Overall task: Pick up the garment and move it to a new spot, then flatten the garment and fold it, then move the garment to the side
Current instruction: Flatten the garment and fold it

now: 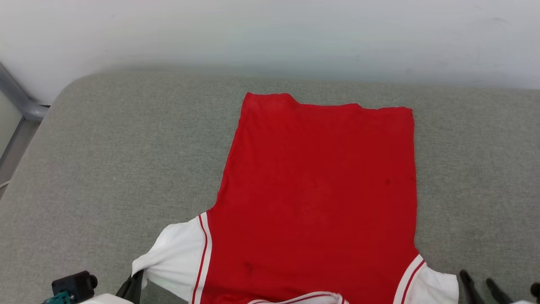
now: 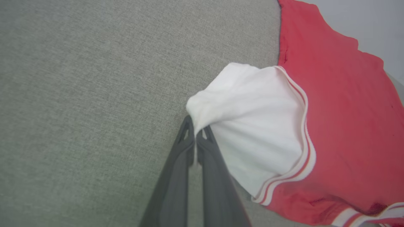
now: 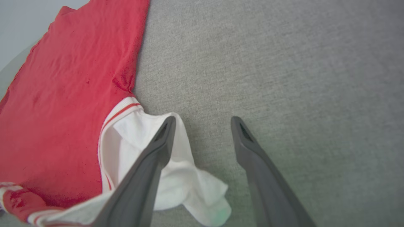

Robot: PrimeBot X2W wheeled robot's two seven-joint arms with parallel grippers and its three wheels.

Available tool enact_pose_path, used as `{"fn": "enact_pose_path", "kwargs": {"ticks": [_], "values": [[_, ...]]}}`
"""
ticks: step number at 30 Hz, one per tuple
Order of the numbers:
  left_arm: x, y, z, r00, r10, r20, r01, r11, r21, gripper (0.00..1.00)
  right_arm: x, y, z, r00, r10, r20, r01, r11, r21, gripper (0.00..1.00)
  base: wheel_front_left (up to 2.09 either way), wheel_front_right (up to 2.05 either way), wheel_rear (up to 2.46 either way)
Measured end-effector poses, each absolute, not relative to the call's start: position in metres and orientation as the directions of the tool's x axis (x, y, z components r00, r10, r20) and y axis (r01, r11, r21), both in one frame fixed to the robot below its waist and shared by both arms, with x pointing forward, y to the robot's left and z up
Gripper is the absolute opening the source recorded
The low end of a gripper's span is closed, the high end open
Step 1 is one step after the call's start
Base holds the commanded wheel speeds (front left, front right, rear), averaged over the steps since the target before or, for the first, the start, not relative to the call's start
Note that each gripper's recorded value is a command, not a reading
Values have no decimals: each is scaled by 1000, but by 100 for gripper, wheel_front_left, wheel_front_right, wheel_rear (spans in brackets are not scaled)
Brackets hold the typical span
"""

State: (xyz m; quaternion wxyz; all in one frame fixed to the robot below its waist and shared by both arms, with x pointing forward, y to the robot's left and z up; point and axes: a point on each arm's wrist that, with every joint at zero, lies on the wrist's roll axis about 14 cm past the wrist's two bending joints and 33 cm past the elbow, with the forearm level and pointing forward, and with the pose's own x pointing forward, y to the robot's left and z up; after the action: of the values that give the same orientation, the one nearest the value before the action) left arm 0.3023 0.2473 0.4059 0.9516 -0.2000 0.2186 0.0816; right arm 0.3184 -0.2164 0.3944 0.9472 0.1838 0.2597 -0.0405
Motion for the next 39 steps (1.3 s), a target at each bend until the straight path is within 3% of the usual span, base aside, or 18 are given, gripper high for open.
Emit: {"fn": "enact_pose_path", "kwargs": {"ticks": [7, 14, 23, 28, 32, 37, 38, 39], "values": [[322, 246, 422, 919, 71, -387, -211, 919, -332, 0, 402, -215, 431, 924, 18, -382, 105, 948, 299, 100, 0, 0, 0], [349, 235, 432, 945, 43, -325, -161, 925, -345, 0, 485, -199, 437, 899, 94, -427, 30, 961, 275, 100, 0, 0, 0], [379, 226, 439, 967, 19, -253, -110, 930, -351, 0, 586, -171, 421, 750, 163, -641, -64, 982, 175, 100, 0, 0, 0], [390, 224, 434, 970, 15, -243, -102, 931, -351, 0, 624, -150, 405, 689, 158, -707, -95, 987, 128, 100, 0, 0, 0], [395, 229, 425, 967, 27, -254, -116, 932, -344, 0, 639, -138, 376, 630, 147, -763, -111, 989, 99, 100, 0, 0, 0], [391, 237, 412, 956, 56, -287, -153, 932, -330, 0, 628, -131, 331, 480, 141, -866, -100, 989, 106, 100, 0, 0, 0], [390, 239, 411, 955, 61, -291, -160, 931, -327, 0, 626, -131, 328, 461, 143, -876, -86, 989, 116, 82, 0, 0, 0], [389, 239, 410, 954, 64, -293, -163, 931, -326, 0, 624, -133, 326, 446, 143, -883, -76, 990, 121, 26, 0, 0, 0]]}}
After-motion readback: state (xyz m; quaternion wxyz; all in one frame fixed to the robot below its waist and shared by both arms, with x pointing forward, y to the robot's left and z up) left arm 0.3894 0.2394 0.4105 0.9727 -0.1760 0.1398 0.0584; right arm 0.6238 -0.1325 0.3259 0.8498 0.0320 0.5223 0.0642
